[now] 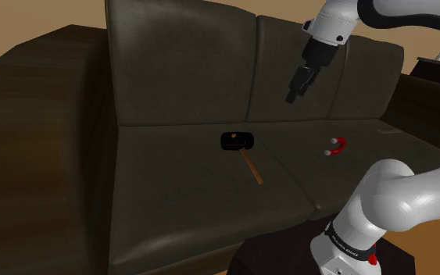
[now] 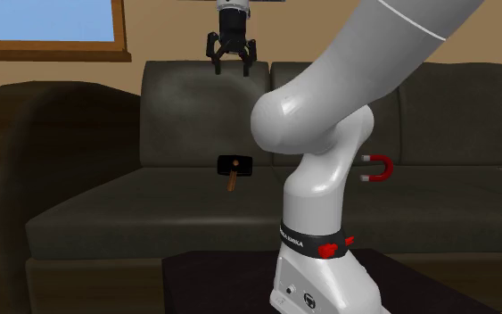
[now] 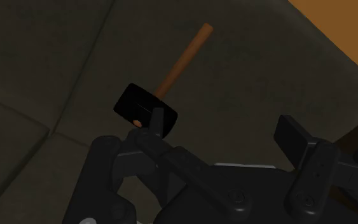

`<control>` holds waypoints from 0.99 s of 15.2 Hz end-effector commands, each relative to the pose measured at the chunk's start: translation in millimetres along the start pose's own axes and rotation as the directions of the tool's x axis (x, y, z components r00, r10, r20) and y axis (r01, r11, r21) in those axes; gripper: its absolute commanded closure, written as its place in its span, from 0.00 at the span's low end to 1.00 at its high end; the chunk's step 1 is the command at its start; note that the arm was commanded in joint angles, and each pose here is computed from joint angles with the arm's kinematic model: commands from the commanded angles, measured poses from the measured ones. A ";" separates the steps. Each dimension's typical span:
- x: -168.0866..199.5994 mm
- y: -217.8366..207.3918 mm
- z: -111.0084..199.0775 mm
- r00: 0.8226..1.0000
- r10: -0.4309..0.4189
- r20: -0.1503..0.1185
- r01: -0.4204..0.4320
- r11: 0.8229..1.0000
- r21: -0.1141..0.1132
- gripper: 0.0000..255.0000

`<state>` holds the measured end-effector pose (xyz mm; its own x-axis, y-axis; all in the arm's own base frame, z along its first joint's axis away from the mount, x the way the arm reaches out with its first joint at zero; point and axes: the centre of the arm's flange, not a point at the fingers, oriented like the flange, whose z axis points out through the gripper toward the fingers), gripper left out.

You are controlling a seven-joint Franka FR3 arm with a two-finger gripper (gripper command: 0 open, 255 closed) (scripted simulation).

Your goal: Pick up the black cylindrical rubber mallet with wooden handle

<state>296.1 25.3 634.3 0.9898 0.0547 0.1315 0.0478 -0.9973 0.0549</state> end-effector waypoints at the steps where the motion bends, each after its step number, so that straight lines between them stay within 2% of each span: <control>1: 0.0 0.0 0.0 1.000 0.000 0.000 0.000 1.000 0.000 0.00; 8: 32.6 15.6 87.3 0.987 0.156 0.031 -0.157 0.987 0.022 0.00; 15: 60.0 33.7 175.8 0.949 0.307 0.065 -0.310 0.950 0.040 0.00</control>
<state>375.2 -11.6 483.5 0.9689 -0.2339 0.0808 -0.2329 -0.9722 -0.0221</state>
